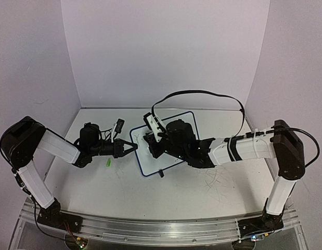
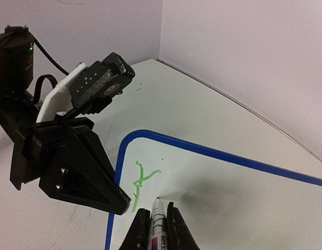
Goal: Write a sentence on the whiteboard
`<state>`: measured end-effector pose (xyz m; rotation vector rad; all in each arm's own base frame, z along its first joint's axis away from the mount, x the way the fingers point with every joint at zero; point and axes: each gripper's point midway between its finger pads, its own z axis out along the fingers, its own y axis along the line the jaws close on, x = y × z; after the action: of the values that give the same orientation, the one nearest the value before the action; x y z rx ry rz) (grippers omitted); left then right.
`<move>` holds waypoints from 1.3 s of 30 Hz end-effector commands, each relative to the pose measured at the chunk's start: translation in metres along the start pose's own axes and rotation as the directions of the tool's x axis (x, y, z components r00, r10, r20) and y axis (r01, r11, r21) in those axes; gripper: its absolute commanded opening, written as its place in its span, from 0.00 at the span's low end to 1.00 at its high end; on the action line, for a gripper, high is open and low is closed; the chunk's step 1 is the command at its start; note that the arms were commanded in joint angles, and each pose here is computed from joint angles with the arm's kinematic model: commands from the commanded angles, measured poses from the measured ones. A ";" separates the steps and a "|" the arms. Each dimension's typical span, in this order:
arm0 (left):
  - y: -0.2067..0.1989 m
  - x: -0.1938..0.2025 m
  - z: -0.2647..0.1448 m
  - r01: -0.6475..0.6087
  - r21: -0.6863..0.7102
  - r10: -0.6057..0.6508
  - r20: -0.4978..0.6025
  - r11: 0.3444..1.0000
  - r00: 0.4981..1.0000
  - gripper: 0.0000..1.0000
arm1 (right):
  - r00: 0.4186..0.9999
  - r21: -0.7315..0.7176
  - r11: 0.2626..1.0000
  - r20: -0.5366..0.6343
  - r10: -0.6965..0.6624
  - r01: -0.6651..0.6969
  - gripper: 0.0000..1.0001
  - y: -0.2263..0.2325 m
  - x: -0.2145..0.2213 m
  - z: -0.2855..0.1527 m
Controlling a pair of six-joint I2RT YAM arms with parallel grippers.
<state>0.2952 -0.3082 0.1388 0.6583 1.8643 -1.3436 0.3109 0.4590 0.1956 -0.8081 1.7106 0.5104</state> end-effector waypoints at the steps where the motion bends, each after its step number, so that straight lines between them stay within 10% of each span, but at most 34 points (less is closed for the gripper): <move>1: -0.010 -0.006 0.007 -0.025 0.049 0.026 -0.008 0.998 1.000 0.00 | 0.998 0.029 1.000 0.062 0.011 -0.013 0.00 -0.002 -0.024 0.003; 39: -0.010 -0.007 0.006 -0.031 0.047 0.032 -0.008 0.998 0.999 0.00 | 0.999 0.020 1.000 -0.029 0.018 -0.017 0.00 0.002 0.016 0.003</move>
<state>0.2971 -0.3089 0.1398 0.6568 1.8699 -1.3446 0.3081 0.4635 0.1859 -0.8057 1.7284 0.5108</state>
